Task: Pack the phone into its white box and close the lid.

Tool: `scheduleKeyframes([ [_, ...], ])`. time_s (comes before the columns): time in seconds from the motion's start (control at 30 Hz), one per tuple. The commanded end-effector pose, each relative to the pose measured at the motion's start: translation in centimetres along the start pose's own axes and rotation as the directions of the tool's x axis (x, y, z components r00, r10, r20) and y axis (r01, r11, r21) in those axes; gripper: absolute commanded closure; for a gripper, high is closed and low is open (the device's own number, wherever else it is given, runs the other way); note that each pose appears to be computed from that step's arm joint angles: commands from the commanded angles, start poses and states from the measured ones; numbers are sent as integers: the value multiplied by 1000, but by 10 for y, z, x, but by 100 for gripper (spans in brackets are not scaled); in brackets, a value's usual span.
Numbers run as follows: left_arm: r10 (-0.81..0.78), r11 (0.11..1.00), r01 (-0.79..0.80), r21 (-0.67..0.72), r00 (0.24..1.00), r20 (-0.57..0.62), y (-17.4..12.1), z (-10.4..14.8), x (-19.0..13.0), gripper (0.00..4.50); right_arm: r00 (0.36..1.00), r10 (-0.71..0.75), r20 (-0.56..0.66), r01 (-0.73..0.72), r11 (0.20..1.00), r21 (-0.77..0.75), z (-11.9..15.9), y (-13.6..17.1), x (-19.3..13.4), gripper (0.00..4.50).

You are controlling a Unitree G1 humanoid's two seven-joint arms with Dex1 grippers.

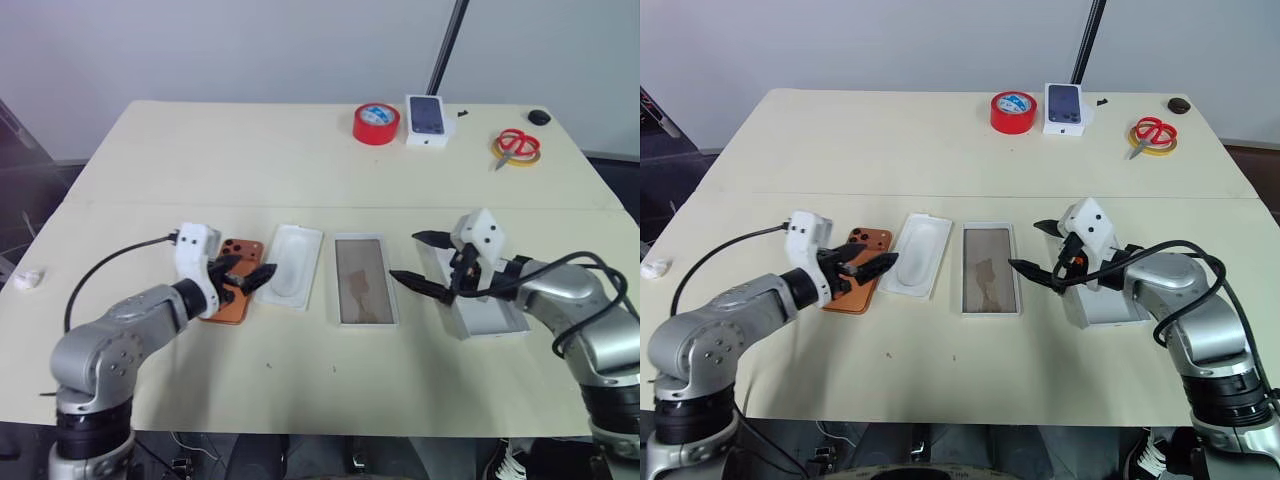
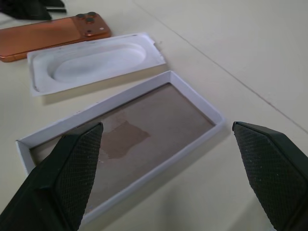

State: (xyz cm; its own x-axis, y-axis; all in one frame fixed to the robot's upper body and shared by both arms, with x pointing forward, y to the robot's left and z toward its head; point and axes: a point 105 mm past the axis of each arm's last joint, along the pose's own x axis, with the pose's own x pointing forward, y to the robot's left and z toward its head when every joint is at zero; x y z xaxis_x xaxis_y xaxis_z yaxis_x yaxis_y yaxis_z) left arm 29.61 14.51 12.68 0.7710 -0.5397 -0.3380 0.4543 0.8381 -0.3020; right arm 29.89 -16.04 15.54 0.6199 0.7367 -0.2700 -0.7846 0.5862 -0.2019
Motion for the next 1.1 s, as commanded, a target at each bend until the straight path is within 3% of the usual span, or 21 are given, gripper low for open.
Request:
scheduleKeyframes([
  [0.03, 3, 999, -5, -52, 1000, -24, -8, 3, 6, 7, 999, 5, 37, -3, 999, -42, 12, 1, -1, 0],
  [0.53, 60, 977, -84, -194, 990, -128, -8, 3, 43, 7, 995, 102, -24, -103, 992, -67, 9, 30, -9, 0],
  [0.87, -17, 972, 8, -234, 999, -38, -19, 23, 42, 7, 990, 139, -35, -142, 986, -82, 6, 41, -2, 0],
  [1.1, 23, 967, -33, -253, 999, -42, -11, 22, 37, 7, 988, 152, -34, -155, 985, -78, 3, 43, 2, 0],
])
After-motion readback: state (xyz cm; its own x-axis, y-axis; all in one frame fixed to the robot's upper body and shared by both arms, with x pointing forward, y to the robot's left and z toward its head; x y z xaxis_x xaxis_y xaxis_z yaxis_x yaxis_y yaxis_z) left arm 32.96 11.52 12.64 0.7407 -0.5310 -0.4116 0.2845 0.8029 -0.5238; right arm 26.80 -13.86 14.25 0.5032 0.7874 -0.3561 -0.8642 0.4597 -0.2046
